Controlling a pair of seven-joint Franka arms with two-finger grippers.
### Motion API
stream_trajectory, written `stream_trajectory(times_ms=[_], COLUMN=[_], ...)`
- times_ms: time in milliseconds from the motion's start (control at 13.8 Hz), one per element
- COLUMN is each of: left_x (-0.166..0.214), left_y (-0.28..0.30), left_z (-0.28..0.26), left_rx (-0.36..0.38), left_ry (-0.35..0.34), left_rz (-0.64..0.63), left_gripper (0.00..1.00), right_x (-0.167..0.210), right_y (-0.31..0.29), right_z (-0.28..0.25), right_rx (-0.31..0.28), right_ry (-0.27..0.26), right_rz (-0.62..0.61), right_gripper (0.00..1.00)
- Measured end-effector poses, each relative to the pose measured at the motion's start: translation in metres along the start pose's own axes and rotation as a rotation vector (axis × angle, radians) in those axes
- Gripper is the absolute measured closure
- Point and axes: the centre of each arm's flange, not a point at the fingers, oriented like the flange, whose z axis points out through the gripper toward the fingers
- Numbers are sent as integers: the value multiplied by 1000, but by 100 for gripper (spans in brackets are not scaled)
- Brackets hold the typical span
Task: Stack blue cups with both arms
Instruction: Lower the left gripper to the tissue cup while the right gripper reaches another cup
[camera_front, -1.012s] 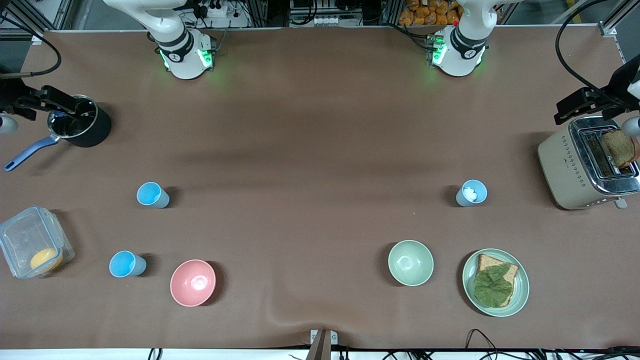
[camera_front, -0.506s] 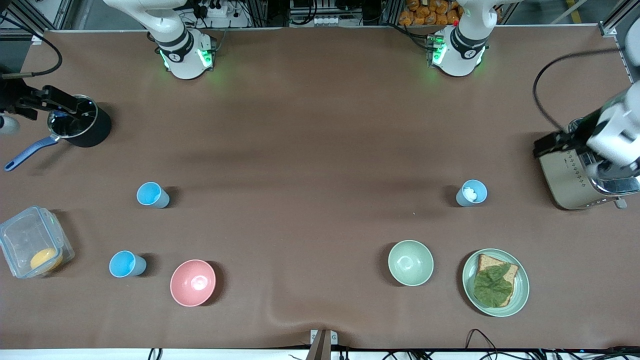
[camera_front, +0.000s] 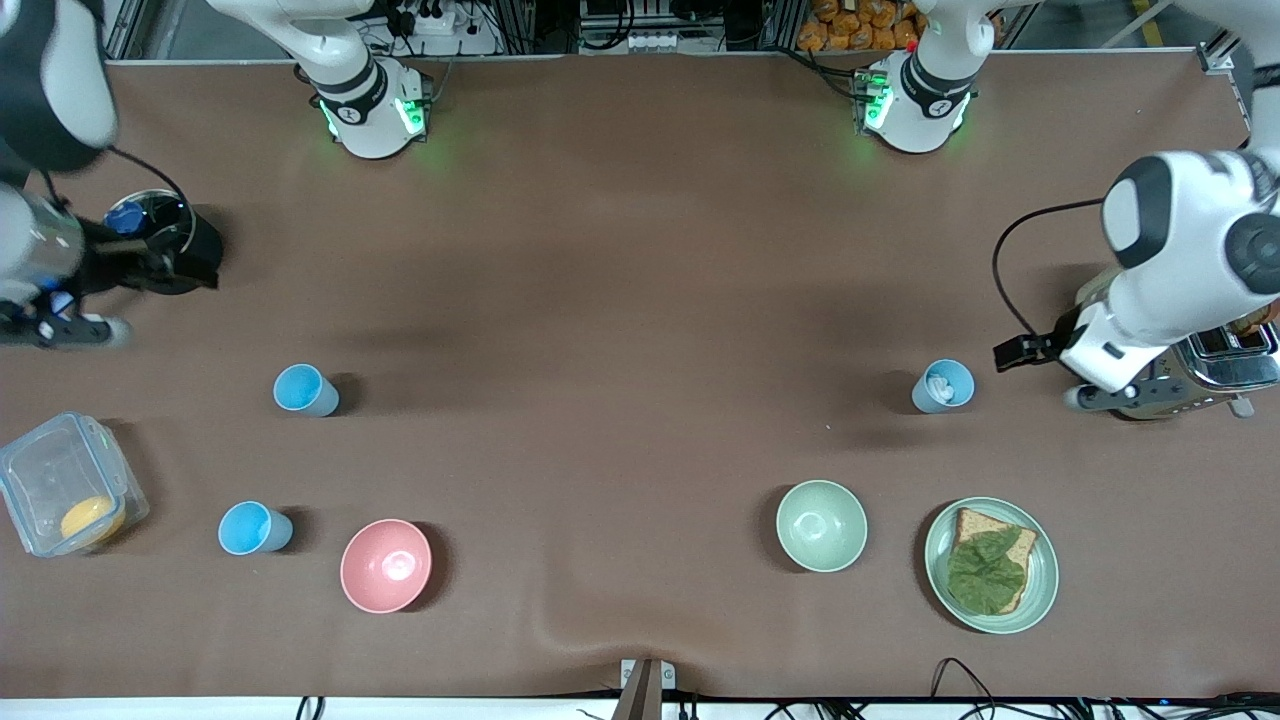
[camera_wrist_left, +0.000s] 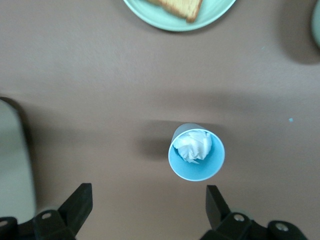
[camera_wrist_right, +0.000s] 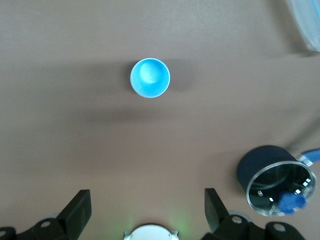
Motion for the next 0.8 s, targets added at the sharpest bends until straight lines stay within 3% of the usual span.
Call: stream_trajectory(times_ms=[795], left_x=[12], left_y=[10], left_z=[81], left_rx=[-26], left_ry=[-26], left_rz=[13], left_gripper=[0], right_x=[86], right_y=[1], right_z=[165], right_rx=[-10], right_ry=[1], right_rz=[-2], right_gripper=[0])
